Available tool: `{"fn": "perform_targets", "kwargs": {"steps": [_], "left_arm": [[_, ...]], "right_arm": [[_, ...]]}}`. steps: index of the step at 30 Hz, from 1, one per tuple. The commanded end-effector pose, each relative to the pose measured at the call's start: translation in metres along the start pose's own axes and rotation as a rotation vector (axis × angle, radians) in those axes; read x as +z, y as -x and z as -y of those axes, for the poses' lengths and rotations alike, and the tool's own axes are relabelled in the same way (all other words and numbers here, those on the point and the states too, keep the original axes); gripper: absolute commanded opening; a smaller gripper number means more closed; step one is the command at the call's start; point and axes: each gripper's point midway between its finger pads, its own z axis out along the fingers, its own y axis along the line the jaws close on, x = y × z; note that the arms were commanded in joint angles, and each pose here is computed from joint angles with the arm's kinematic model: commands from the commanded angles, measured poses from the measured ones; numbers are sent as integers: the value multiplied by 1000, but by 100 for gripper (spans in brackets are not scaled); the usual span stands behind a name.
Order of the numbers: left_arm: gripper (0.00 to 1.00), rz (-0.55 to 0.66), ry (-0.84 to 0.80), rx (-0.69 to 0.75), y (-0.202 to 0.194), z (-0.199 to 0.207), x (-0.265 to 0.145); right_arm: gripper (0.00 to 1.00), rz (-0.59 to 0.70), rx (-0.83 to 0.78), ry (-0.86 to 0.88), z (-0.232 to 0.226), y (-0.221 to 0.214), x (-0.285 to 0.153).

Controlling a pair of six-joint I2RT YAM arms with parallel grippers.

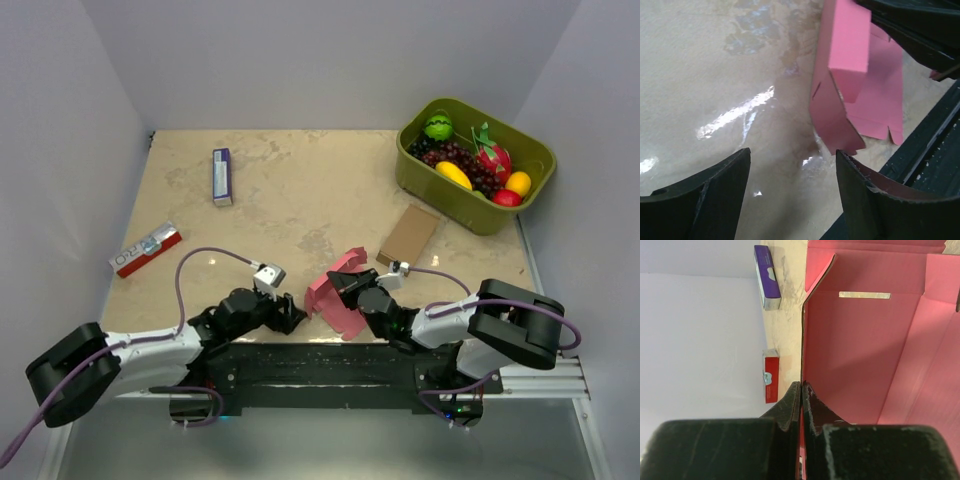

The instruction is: Fold the paper box

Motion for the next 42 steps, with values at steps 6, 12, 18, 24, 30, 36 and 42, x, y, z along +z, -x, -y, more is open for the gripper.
{"fn": "perform_targets", "kwargs": {"steps": [6,12,18,24,30,36,42], "left_arm": [[66,115,-117,74,28,36,13],[62,190,-137,105,46,46,16],[57,224,-126,142,53,45,21],[55,236,-111,172,57,44,27],[56,254,-62,156,60,38,31],[60,271,23,128,59,29,32],[68,288,70,113,56,28,35]], "right_arm": [[0,47,7,6,-5,9,1],[0,47,3,3,-4,9,2],[0,45,3,2,-3,9,2],[0,47,2,1,-2,9,1],[0,50,5,-5,-1,10,2],[0,46,11,-11,1,8,3],[0,43,12,-14,4,8,3]]}}
